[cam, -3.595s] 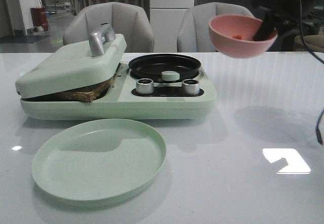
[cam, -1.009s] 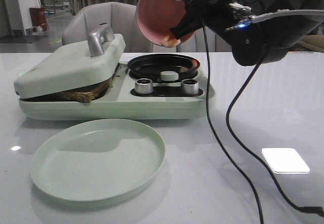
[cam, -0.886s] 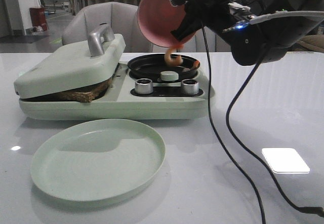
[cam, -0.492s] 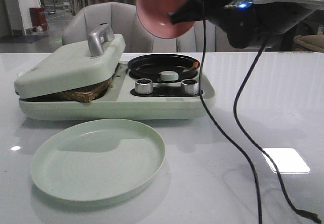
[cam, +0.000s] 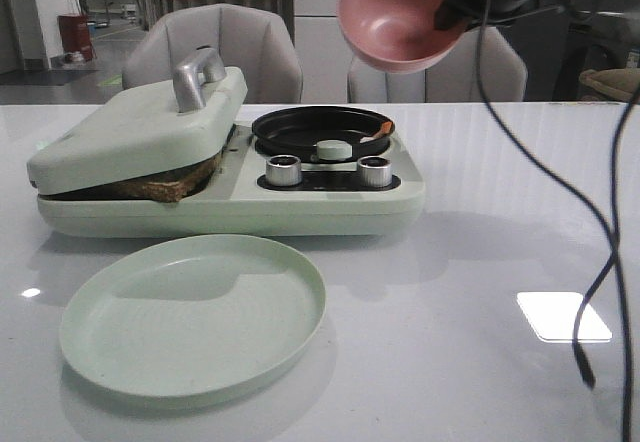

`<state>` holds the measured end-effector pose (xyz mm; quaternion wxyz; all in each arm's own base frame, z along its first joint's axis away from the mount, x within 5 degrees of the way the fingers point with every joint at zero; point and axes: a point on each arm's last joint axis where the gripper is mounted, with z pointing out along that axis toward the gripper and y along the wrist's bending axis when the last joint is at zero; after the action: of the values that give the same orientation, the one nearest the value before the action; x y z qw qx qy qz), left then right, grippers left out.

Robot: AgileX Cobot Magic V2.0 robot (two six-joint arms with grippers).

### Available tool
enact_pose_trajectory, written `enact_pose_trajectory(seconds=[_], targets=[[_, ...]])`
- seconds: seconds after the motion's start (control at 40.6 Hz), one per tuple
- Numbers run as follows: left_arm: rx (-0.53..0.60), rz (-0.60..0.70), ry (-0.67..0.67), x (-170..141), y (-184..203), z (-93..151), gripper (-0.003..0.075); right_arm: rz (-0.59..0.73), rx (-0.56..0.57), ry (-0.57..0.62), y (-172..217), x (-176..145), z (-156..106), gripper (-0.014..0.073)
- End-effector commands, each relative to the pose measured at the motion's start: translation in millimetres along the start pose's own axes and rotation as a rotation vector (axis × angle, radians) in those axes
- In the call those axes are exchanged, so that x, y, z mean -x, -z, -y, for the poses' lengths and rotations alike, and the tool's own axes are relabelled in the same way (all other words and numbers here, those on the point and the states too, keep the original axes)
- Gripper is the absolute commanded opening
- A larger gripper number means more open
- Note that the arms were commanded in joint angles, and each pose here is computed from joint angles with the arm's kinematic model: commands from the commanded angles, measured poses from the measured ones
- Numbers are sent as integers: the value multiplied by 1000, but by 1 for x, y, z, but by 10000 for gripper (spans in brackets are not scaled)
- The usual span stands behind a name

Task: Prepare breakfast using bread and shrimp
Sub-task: 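Carry the pink bowl back and lower it onto the table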

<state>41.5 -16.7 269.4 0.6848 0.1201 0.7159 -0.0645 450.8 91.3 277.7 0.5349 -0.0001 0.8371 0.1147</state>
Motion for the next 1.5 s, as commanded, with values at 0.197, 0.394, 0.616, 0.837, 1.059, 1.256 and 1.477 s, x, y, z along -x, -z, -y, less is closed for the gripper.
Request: enact_pose_trajectory(seconds=[0.197, 0.394, 0.616, 0.837, 1.059, 1.256, 1.477], targets=[[16, 94, 21, 15, 2, -2, 34, -203, -78, -8, 65, 36, 33, -15], [16, 94, 21, 15, 2, -2, 34, -375, -100, 58, 72, 23, 52, -15], [16, 94, 21, 15, 2, -2, 34, -479, -101, 59, 73, 0, 71, -15], [16, 94, 21, 15, 2, -2, 34, -555, -101, -50, 70, -56, 98, -15], [16, 94, 21, 15, 2, -2, 34, -601, -96, -70, 58, -76, 100, -13], [16, 94, 21, 15, 2, -2, 34, -642, -90, -54, 51, -86, 101, -7], [16, 94, 21, 15, 2, -2, 34, -642, -82, -7, 53, -69, 100, 319]])
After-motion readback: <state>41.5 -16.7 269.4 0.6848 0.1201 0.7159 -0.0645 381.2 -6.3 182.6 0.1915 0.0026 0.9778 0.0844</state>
